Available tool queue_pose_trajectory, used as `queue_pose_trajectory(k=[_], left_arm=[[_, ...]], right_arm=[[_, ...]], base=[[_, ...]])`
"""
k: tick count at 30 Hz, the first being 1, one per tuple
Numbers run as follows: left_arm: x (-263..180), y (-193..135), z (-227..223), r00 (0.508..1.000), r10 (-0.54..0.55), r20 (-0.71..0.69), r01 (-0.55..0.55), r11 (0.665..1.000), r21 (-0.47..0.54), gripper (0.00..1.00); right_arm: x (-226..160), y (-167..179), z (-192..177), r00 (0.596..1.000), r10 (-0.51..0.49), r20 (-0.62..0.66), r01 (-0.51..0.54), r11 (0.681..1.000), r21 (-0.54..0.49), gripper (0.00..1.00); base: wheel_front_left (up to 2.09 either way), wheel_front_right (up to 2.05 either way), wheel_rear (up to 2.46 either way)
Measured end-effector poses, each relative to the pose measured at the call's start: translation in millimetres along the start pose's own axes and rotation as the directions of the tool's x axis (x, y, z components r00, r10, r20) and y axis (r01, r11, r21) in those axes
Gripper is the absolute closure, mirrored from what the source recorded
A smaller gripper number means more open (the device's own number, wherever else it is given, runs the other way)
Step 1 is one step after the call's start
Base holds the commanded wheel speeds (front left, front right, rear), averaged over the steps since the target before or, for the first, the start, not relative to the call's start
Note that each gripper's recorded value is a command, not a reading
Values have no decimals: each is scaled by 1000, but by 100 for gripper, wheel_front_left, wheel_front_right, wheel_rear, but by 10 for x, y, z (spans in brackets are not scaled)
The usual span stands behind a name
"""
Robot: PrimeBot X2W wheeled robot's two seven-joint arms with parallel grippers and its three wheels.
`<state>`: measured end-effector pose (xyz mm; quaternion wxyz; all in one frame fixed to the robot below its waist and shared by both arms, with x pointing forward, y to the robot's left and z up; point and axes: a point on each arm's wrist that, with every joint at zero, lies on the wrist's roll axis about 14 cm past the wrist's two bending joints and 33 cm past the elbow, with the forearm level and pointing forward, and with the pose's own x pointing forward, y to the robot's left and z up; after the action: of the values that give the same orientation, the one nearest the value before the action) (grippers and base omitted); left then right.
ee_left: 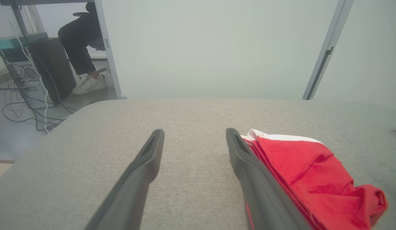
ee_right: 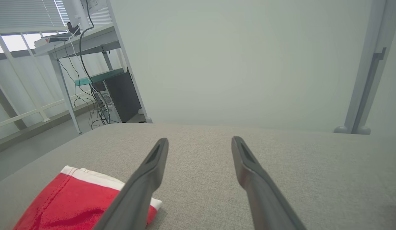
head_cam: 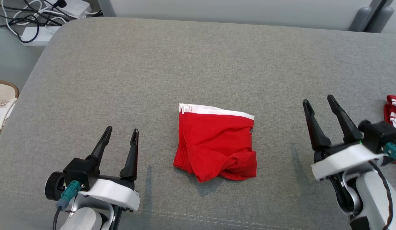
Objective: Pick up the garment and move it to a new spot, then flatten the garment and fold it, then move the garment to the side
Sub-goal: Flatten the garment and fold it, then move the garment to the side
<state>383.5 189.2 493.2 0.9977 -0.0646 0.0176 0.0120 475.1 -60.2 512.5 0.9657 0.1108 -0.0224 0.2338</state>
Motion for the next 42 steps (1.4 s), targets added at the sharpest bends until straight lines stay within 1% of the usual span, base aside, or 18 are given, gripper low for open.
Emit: queue_pose_trajectory(k=[3, 6, 9, 12, 22, 24, 27, 29, 32, 36, 39, 40, 42], left_arm=[[30, 12, 18, 1000, -1, 5, 0, 1000, 11, 0], [56, 3, 45, 1000, -5, 13, 5, 1000, 15, 0], [75, -10, 72, 1000, -9, 21, 9, 1000, 16, 0], [96, -32, 92, 999, -19, 27, 19, 1000, 18, 0], [50, 47, 115, 1000, -2, 31, 1, 1000, 29, 0], [30, 72, 122, 999, 6, 32, -7, 1000, 29, 0], [6, 101, 116, 999, 19, 31, -20, 999, 25, 0], [-11, 99, 109, 999, 27, 30, -27, 1000, 15, 0], [-44, 113, 85, 999, 38, 23, -39, 999, 8, 0], [-84, 155, 60, 998, 64, 16, -64, 998, -6, 0], [-114, 209, 28, 996, 86, 7, -86, 996, -10, 0], [-136, 242, 3, 995, 96, -1, -96, 995, -12, 0], [-151, 250, -11, 994, 105, -4, -105, 994, -20, 0]], right_arm=[[-249, -163, -108, 997, -79, -19, 79, 997, 4, 0], [-433, -221, -182, 991, -133, -32, 134, 991, 19, 0], [-573, -226, -254, 985, -164, -48, 166, 985, 40, 0], [-630, -230, -287, 983, -177, -57, 180, 983, 48, 0], [-584, -208, -455, 983, -141, -121, 145, 989, 24, 0], [-522, -161, -515, 982, -115, -151, 119, 993, 20, 0], [-402, 15, -659, 974, -49, -221, 60, 997, 43, 0], [-326, 164, -755, 963, 6, -271, 12, 998, 64, 0], [-249, 337, -916, 930, 82, -358, -58, 995, 79, 0], [-192, 523, -1118, 872, 163, -461, -122, 985, 119, 0], [-150, 630, -1229, 829, 209, -519, -144, 976, 163, 0], [-122, 683, -1280, 801, 233, -551, -151, 970, 191, 0], [-96, 735, -1319, 775, 256, -578, -160, 964, 214, 0]], base=[[0, 0, 0], [0, 0, 0], [0, 0, 0], [0, 0, 0], [0, 0, 0], [0, 0, 0], [0, 0, 0], [0, 0, 0], [0, 0, 0], [0, 0, 0], [0, 0, 0], [0, 0, 0], [0, 0, 0]])
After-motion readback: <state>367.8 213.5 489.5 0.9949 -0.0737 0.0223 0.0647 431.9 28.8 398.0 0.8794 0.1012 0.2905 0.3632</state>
